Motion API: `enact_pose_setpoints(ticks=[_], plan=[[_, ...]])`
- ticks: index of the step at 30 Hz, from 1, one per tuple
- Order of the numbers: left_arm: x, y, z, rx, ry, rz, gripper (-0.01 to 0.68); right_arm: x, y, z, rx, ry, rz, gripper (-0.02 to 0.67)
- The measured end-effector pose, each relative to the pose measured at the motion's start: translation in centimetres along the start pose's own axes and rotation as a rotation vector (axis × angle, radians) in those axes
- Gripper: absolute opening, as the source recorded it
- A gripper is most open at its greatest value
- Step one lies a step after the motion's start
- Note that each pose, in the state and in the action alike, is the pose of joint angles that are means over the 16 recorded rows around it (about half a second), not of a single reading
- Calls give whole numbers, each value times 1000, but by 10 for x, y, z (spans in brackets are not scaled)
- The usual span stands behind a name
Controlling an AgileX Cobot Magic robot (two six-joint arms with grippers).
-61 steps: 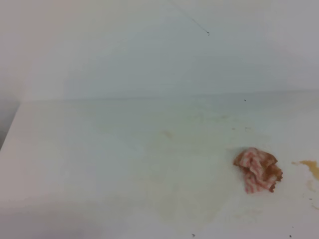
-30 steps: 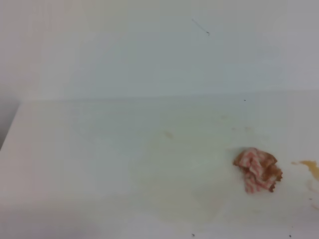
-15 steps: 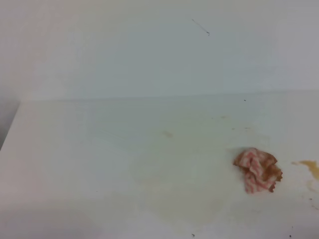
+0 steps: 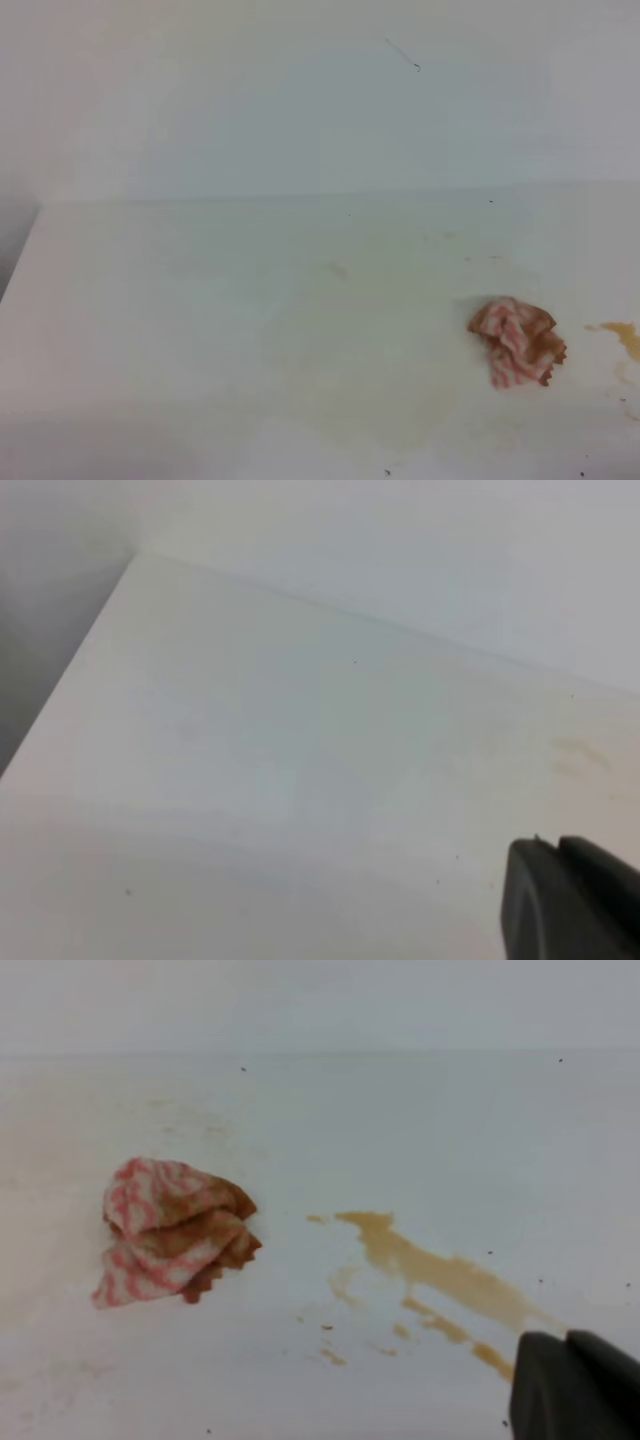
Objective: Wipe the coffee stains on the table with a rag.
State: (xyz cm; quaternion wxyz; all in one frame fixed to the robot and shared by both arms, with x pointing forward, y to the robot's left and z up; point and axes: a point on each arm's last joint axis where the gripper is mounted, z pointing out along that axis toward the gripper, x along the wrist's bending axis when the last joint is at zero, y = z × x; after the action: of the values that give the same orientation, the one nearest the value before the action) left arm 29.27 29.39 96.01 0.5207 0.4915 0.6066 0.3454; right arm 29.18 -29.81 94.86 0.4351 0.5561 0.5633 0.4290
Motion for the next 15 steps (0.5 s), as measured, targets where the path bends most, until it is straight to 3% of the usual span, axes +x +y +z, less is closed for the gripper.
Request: enact_pose_setpoints(ticks=[15], plan=[[0, 0, 0, 0, 0, 0, -5, -1, 1, 0, -7, -10, 17, 0]])
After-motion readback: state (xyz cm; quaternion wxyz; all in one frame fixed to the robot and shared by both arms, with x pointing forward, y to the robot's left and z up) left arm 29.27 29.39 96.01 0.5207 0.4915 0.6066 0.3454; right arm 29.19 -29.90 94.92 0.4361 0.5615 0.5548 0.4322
